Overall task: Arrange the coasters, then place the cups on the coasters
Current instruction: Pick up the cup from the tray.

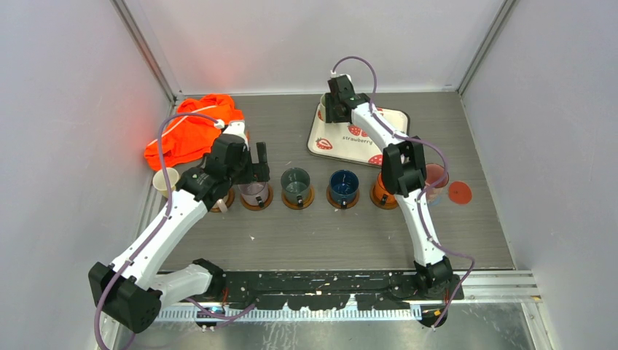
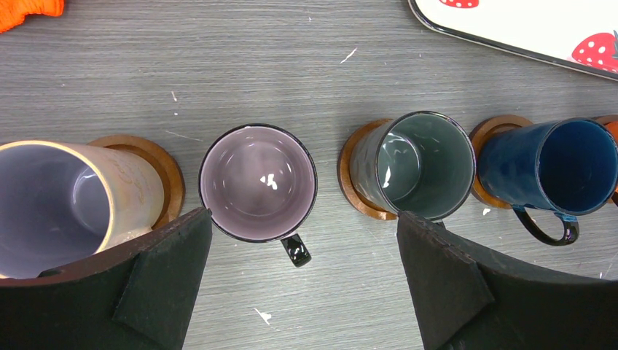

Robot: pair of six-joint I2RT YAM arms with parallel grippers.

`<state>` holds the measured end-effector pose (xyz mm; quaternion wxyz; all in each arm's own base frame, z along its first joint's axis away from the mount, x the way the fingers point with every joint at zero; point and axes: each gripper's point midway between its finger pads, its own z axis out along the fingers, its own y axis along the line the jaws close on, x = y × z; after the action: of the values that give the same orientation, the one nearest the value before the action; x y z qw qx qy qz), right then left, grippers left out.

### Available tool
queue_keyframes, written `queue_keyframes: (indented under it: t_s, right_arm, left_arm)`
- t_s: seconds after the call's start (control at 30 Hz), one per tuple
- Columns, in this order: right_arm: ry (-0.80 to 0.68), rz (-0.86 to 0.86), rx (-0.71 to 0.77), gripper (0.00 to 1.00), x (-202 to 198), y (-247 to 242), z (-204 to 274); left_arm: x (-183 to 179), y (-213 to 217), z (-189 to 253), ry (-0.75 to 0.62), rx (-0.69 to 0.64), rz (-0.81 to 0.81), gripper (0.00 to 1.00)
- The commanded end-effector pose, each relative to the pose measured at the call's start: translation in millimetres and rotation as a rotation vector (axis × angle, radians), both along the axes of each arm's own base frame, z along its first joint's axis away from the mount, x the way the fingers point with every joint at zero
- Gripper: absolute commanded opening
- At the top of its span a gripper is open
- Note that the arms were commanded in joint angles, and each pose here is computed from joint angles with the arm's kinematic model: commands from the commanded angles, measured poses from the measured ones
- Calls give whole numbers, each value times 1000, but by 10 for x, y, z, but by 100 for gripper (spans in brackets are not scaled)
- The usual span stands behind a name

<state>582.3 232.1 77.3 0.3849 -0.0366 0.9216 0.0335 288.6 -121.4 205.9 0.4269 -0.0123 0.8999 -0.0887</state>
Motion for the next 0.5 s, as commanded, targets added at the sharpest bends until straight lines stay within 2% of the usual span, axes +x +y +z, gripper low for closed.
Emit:
queue_keyframes:
  t_s: [0.0, 0.47]
  right_arm:
    - [-58, 11, 7, 52, 141, 40, 149]
    - [-60, 23, 25, 50, 185, 125, 91]
  left_arm:
    - [72, 8, 118, -44, -9, 13, 100]
    - [80, 8, 103, -39, -5, 14, 100]
